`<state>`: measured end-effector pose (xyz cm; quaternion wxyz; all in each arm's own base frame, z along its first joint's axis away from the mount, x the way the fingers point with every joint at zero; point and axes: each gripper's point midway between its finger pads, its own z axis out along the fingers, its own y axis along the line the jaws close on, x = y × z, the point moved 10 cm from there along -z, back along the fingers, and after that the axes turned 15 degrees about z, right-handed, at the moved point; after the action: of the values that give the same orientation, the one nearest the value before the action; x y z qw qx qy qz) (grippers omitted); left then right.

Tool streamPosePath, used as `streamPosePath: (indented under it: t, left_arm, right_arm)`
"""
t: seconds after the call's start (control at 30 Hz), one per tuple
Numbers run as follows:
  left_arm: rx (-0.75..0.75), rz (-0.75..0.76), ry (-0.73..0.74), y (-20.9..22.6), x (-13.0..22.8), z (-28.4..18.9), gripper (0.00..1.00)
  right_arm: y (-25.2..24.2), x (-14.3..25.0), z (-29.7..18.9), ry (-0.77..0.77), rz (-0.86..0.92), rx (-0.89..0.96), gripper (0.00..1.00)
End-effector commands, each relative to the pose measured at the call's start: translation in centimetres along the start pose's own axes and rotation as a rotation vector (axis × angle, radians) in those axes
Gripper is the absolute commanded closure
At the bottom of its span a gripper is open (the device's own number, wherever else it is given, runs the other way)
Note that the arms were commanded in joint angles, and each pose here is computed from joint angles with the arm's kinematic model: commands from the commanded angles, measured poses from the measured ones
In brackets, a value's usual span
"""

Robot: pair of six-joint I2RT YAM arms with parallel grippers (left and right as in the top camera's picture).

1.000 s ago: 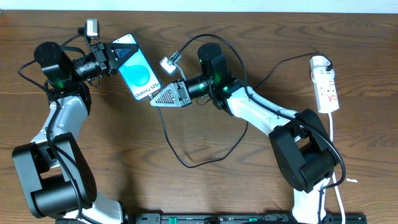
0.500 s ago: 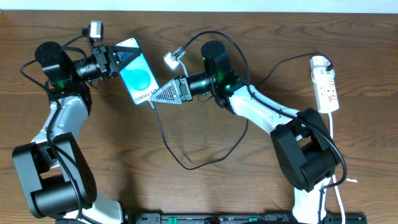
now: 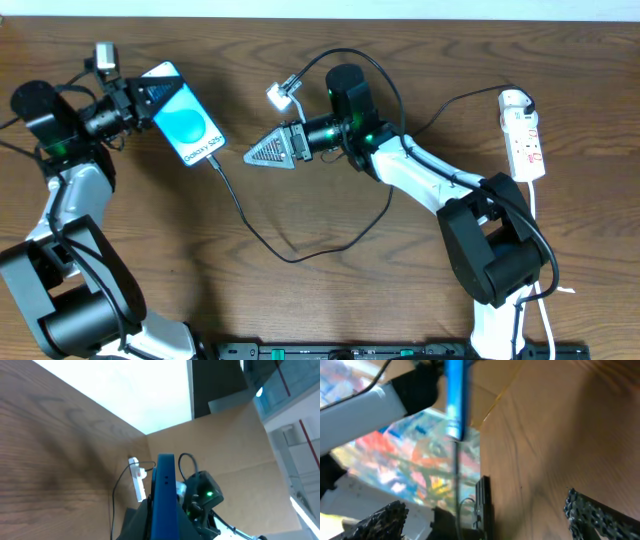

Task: Plug charger to phone and switch on socket

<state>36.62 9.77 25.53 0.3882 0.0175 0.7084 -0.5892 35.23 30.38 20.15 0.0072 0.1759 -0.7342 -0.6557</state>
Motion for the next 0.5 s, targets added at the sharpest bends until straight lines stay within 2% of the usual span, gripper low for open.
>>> streamPosePath:
  t: [0.0,0.47]
  left_arm:
    - [0.022,0.002,0.028,-0.2,0.2,-0.1,0.93]
    - [0.031,0.003,0.040,-0.2,0.3,-0.1,0.92]
  right_arm:
    - [-1.5,-0.5,-0.7,-0.083,0.006,0.111,0.01]
    - [-7.9,1.4,-6.2,-0.277,0.304,0.709,0.01]
